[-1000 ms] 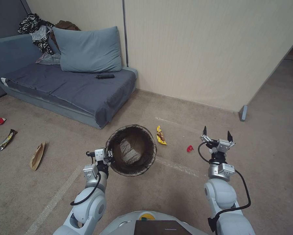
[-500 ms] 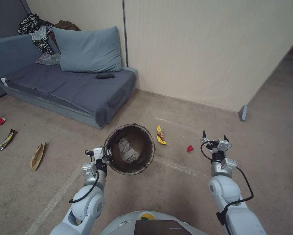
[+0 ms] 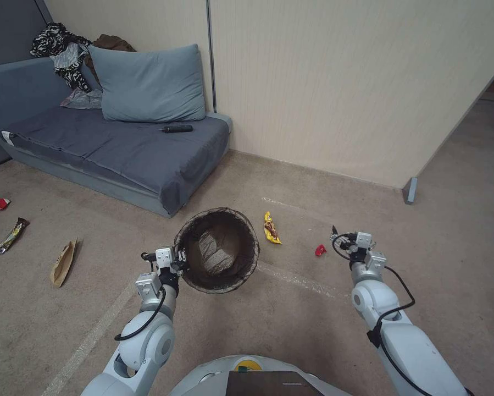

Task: Pick up the trash bin, then pick up the garbage from the floor and place it into the trash bin.

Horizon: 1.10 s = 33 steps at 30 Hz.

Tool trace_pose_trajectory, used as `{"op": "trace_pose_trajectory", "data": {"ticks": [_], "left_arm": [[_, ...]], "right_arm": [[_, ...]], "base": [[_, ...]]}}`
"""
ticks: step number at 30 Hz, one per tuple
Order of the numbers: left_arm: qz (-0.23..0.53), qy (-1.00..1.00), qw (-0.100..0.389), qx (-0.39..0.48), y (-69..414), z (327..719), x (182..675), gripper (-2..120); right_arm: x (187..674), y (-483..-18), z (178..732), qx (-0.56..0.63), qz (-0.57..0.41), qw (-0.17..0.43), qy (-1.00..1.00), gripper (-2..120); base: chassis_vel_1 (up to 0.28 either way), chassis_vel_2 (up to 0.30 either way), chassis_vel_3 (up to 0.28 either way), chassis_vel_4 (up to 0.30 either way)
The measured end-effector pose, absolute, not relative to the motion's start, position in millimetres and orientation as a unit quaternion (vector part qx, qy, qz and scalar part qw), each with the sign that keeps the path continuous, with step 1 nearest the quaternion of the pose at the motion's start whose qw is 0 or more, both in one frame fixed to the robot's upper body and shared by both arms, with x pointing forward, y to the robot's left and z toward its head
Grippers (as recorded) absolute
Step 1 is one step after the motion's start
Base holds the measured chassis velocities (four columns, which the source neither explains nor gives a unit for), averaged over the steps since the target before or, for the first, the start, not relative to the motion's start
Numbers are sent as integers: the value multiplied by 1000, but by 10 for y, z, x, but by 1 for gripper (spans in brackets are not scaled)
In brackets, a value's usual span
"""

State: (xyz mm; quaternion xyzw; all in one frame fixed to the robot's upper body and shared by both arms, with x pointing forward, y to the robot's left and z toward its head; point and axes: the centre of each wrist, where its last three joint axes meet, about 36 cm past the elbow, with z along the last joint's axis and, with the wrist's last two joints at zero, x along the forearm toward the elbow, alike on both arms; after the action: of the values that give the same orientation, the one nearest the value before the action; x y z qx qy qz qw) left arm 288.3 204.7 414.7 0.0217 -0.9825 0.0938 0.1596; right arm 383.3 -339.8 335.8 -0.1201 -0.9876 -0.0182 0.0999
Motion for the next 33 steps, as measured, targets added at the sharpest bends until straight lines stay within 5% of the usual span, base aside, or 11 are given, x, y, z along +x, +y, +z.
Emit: {"op": "trace_pose_trajectory", "data": {"ticks": [7,33], "left_arm": [[94,-983,159,22,2073,4139,2927,3],[95,-983,155,21,2079,4165,2939,3]], "right_arm": [[4113,-3276,2952,-121,-24,155,-980,100],[4390,-3054,2267,-128,-18,210,-969,100]], "base": [[0,0,0,0],[0,0,0,0]]}}
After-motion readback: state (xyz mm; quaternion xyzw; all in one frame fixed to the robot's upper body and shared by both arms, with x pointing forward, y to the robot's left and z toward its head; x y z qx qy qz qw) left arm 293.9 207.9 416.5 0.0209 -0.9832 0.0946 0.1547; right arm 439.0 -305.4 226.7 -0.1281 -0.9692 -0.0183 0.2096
